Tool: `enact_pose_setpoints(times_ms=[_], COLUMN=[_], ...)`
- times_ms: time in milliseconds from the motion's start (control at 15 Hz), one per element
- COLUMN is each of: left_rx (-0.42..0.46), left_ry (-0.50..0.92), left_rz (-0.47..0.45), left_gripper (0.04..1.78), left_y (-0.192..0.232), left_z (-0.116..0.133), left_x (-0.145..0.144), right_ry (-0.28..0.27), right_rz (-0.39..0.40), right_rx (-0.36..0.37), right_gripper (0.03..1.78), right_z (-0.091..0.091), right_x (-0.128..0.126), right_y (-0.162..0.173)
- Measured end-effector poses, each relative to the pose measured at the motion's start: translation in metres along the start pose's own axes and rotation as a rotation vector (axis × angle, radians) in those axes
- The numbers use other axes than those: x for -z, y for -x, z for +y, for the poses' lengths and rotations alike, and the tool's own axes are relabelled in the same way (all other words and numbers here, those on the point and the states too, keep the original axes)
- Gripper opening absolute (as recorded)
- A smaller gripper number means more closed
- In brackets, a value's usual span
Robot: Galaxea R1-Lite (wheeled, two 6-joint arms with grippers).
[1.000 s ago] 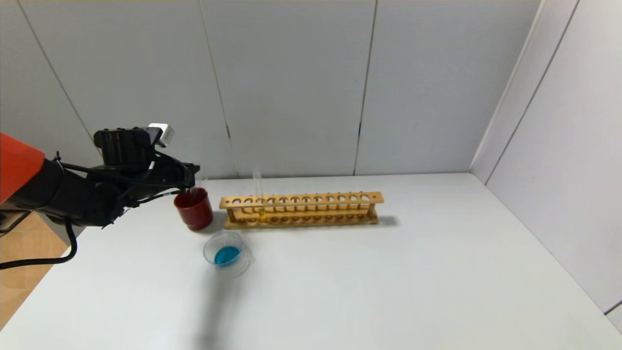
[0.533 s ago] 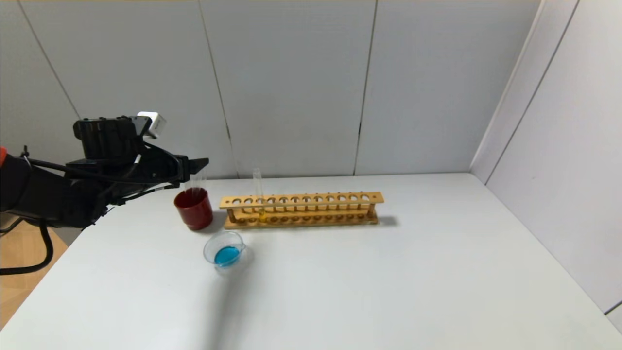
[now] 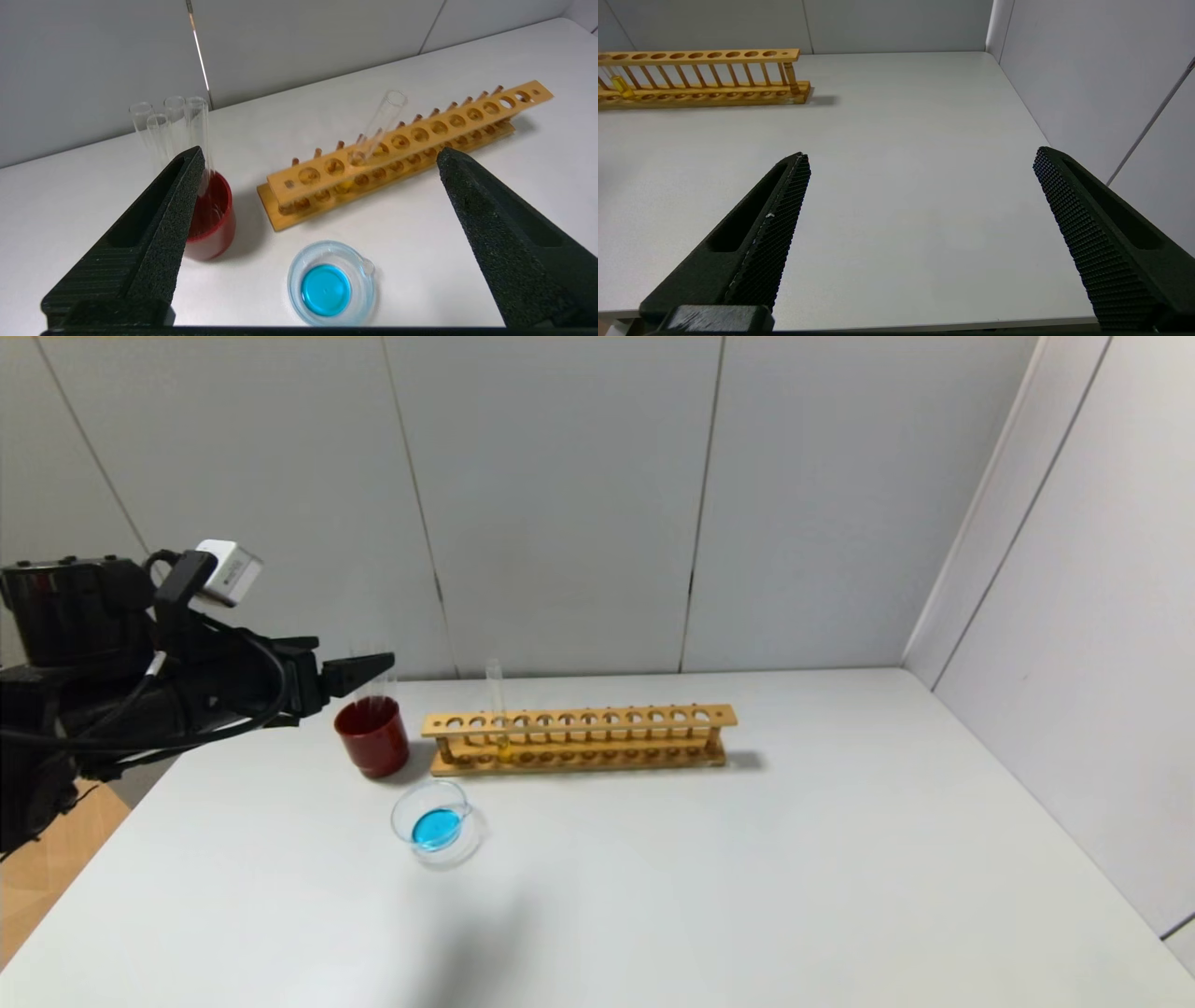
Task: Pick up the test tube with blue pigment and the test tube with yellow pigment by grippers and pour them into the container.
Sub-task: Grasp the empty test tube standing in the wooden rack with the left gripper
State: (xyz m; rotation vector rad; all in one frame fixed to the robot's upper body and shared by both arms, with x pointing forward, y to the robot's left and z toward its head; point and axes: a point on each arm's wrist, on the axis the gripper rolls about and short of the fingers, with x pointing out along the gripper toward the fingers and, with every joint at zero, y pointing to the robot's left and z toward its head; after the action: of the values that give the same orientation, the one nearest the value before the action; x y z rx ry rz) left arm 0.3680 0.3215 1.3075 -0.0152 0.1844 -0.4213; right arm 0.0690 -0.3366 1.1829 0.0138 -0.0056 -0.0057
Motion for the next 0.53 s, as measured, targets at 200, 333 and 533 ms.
enact_pose_setpoints(times_ms=[200, 333, 533], left_rx=[-0.015, -0.022, -0.012], left_ry=[-0.007, -0.009, -0.014], left_rz=[-0.011, -0.002, 0.0], left_gripper=[1.75, 1.75, 1.75], left_y=[0.031, 0.048, 0.058], left_z=[-0.013, -0.02, -0.026], left_x=[0.004, 0.011, 0.013], right_ry=[0.0, 0.0, 0.0], right_rz=[0.0, 0.0, 0.0], right_rx=[0.0, 0.0, 0.0], right_gripper=[1.75, 1.75, 1.75], right_z=[0.0, 0.0, 0.0], right_x=[0.0, 0.0, 0.0], right_y=[0.0, 0.0, 0.0])
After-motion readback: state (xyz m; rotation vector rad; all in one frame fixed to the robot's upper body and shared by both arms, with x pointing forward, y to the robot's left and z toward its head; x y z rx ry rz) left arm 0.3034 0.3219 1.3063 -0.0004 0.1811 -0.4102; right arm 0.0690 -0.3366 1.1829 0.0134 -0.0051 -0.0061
